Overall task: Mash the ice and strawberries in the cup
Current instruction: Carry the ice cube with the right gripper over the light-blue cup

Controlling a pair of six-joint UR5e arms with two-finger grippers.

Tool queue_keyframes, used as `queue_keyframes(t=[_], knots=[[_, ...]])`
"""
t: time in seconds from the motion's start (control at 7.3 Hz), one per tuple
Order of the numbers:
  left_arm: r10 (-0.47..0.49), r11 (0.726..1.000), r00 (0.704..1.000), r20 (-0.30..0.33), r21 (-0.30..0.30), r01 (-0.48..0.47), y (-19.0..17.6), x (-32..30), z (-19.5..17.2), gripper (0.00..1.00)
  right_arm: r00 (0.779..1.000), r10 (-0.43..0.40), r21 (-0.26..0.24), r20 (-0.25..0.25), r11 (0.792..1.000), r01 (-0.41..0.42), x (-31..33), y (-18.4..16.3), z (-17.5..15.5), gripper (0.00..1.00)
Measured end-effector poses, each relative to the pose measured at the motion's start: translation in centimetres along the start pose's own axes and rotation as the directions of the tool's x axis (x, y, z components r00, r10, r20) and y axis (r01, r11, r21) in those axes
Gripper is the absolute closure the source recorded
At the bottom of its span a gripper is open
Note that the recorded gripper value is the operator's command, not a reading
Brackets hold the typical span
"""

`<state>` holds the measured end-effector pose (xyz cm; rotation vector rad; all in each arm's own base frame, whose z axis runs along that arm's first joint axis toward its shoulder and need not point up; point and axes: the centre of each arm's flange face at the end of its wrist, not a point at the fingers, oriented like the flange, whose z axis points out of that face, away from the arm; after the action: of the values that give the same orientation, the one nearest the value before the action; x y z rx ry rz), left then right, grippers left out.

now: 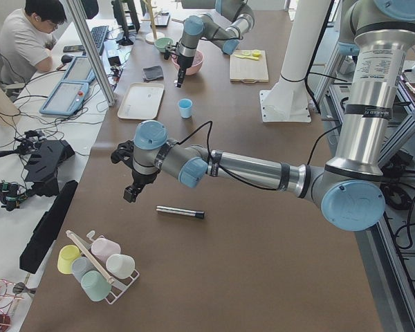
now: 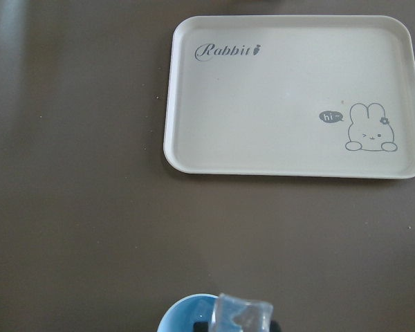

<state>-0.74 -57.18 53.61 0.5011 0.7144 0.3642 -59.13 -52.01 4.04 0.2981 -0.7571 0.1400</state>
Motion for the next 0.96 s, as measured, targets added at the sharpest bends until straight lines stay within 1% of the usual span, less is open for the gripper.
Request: queue_keyframes(t=[0.27,0.41,0.55,0.68,0.82,0.96], knots=[[0.004,1.000,1.000,-0.001,0.002,-0.004,0.5,-0.1,0.3,0.03,0.999,-0.006,0.009,-0.037,1.000,0.007,-0.9,2.0,3.0,1.00],[0.004,1.000,1.000,-0.001,0.001,-0.004,0.8,-0.2,0.4,0.03,0.999,-0.014,0.014,-0.045,1.000,0.014,-1.2,2.9,3.9,1.00],[0.006,1.000,1.000,-0.002,0.002,-0.006,0.8,-0.2,0.5,0.03,0.999,-0.023,0.012,-0.049,1.000,0.023,-1.5,3.7,4.4,0.96],[0.006,1.000,1.000,-0.002,0.002,-0.006,0.9,-0.2,0.6,0.03,0.998,-0.030,0.010,-0.048,0.999,0.031,-1.7,4.4,4.8,0.81],[0.005,1.000,1.000,-0.002,0.002,-0.005,1.0,-0.2,0.6,0.03,0.999,-0.035,0.012,-0.040,0.999,0.035,-1.7,5.0,5.2,0.71],[0.004,1.000,1.000,-0.002,0.001,-0.004,1.2,-0.2,0.6,0.03,0.999,-0.037,0.019,-0.029,0.999,0.038,-1.6,5.6,5.9,0.69]])
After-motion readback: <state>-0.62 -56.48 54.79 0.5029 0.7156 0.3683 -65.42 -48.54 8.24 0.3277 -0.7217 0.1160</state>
